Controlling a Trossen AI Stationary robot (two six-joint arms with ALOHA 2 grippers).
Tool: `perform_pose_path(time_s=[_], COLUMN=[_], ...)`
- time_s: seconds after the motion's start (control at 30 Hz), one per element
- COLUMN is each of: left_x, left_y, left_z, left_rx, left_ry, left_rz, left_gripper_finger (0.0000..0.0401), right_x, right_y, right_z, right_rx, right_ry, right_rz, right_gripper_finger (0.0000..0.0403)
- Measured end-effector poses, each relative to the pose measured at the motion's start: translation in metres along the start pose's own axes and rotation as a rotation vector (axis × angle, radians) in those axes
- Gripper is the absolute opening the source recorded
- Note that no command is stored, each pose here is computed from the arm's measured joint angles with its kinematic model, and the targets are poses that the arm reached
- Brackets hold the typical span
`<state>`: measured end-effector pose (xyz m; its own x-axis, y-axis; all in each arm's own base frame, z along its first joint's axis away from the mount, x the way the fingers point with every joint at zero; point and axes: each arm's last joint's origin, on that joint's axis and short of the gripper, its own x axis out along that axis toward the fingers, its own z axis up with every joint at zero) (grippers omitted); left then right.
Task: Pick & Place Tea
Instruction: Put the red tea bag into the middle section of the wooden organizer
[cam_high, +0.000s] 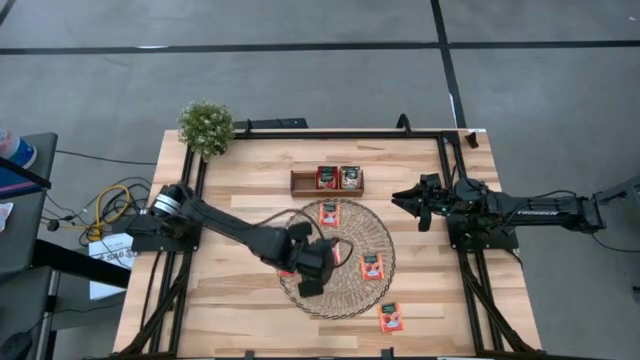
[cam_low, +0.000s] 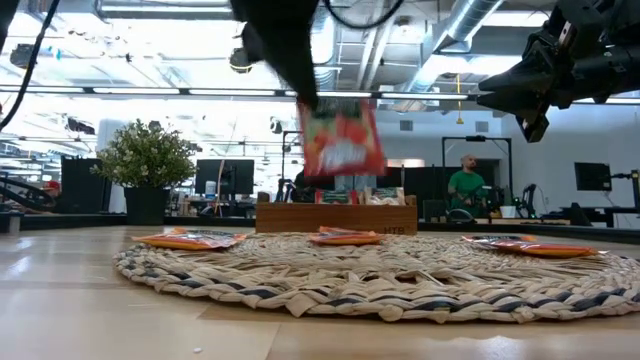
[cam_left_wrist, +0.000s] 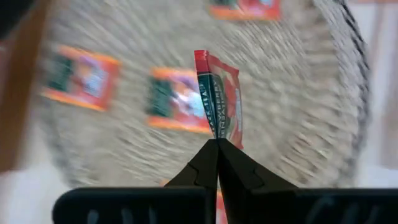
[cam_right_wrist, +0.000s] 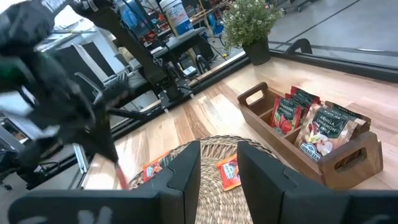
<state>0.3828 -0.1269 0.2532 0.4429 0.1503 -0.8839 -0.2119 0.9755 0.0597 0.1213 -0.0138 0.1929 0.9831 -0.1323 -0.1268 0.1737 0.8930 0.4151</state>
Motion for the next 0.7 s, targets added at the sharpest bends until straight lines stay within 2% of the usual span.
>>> perform_pose_path(time_s=[0.23,0.5,0.7], left_x=[-0.02,-0.01,-0.003], left_y=[0.033,0.097,0.143], left_z=[0.03,0.052,0.065], left_rx=[0.119,0.223,0.273], left_ry=[-0.067,-0.038,-0.026], left_rz=[0.155,0.336,0.404], left_gripper_finger=[0.0,0.0,0.0], right_x=[0.0,0.0,0.0], right_y=[0.0,0.0,0.0], right_z=[0.0,0.0,0.0], right_rx=[0.001,0.001,0.001], right_ry=[0.0,0.0,0.0], right_rz=[0.0,-0.001,-0.001], right_gripper_finger=[0.0098,0.0098,0.0098])
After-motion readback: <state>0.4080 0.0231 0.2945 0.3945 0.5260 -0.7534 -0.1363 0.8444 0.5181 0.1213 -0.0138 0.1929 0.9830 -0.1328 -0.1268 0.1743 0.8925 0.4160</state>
